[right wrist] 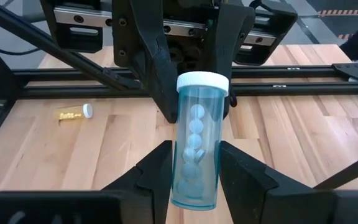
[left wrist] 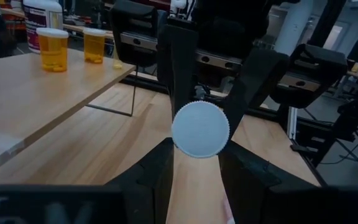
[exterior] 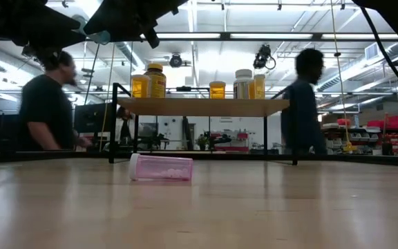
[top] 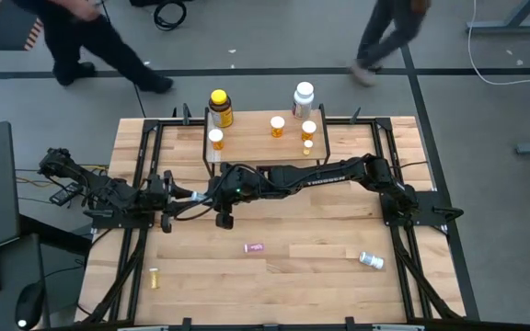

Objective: Pick and place medicine bottles onto shelf by color
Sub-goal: Put the blue pill bottle on the shelf

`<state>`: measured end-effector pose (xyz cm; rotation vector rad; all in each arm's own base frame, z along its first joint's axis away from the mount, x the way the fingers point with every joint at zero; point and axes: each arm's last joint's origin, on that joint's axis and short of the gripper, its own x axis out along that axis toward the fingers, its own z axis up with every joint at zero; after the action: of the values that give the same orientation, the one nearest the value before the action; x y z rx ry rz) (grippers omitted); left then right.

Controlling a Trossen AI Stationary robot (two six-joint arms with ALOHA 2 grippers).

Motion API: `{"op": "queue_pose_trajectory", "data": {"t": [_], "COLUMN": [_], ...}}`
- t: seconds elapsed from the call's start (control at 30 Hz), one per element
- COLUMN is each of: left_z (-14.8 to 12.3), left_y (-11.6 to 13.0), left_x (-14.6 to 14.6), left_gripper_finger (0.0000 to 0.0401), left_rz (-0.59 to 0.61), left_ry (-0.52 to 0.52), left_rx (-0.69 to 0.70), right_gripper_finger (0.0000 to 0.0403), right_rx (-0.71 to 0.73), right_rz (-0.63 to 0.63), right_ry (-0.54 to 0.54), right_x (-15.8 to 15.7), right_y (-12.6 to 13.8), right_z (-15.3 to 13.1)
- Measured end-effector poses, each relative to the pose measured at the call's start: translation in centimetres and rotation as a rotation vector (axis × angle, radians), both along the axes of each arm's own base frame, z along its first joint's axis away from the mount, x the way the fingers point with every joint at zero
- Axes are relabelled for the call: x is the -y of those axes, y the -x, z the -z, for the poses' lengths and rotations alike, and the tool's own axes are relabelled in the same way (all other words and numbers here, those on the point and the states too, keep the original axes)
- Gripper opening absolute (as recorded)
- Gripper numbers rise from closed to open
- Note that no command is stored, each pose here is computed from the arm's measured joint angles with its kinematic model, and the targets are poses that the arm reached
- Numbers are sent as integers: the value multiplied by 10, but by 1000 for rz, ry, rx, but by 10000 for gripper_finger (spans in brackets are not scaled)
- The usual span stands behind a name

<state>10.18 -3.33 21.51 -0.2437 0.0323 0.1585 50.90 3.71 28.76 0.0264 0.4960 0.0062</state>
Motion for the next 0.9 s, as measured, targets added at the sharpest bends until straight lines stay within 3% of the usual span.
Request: {"op": "queue_pose_trajectory", "data": {"t": [0.3, 0.9], "left_z": [-10, -4], "left_y": [0, -10], "left_x": [1, 6], "left_gripper_finger": [130, 130], "left_rz": [40, 45], "left_ry": [-20, -31], "left_rx": [93, 31], "right_gripper_finger": [133, 133], "right_rx": [29, 22], "right_rz": [-18, -28], "right_ry": [-5, 27], "right_x": [-2, -2], "right_y": [-7, -8], "right_z": [7, 12]}}
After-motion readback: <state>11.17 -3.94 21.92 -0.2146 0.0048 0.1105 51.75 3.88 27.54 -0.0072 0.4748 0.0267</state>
